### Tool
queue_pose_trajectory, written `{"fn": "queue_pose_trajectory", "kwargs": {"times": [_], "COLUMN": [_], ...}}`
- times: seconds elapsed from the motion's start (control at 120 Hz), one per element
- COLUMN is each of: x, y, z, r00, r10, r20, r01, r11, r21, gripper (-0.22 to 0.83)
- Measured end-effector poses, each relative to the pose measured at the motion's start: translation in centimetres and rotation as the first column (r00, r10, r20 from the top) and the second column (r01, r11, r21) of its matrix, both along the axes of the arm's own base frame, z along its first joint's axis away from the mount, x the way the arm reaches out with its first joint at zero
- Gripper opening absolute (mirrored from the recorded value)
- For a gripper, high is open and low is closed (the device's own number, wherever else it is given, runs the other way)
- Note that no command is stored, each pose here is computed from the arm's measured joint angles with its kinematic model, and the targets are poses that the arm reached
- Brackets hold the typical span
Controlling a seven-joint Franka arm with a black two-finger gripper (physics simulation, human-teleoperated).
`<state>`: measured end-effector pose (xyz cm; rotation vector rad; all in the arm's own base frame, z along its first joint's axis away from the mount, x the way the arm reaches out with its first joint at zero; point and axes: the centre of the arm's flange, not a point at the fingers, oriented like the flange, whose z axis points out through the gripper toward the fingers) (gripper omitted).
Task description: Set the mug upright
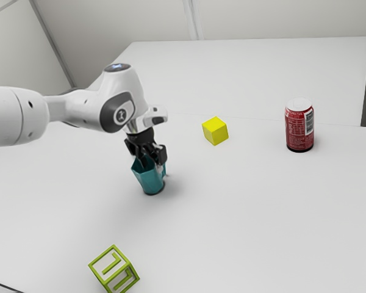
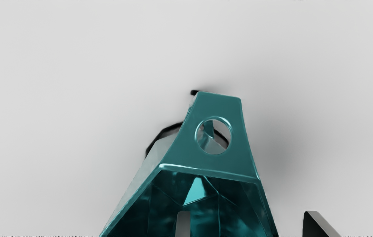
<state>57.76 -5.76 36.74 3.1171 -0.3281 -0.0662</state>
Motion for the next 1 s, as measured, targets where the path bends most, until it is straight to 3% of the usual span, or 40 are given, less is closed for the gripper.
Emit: {"fn": "queue_pose_trajectory", "kwargs": {"times": [0.433, 0.575, 0.675, 0.817, 1.0], "x": [-1.2, 1.0, 2.2, 2.2, 0.6], "y": [-1.4, -2.9, -1.5, 3.9, 4.1], "z": [6.6, 14.9, 19.7, 23.9, 28.0], "r00": [0.998, 0.982, 0.976, 0.978, 0.984], "r10": [-0.017, -0.031, -0.007, 0.055, 0.025], "r20": [0.065, 0.188, 0.218, 0.202, 0.175], "r01": [0.017, 0.034, 0.011, -0.058, -0.028], "r11": [1.000, 0.999, 1.000, 0.998, 0.999], "r21": [0.009, -0.014, -0.019, 0.006, 0.017], "gripper": [0.43, 0.52, 0.56, 0.59, 0.60]}}
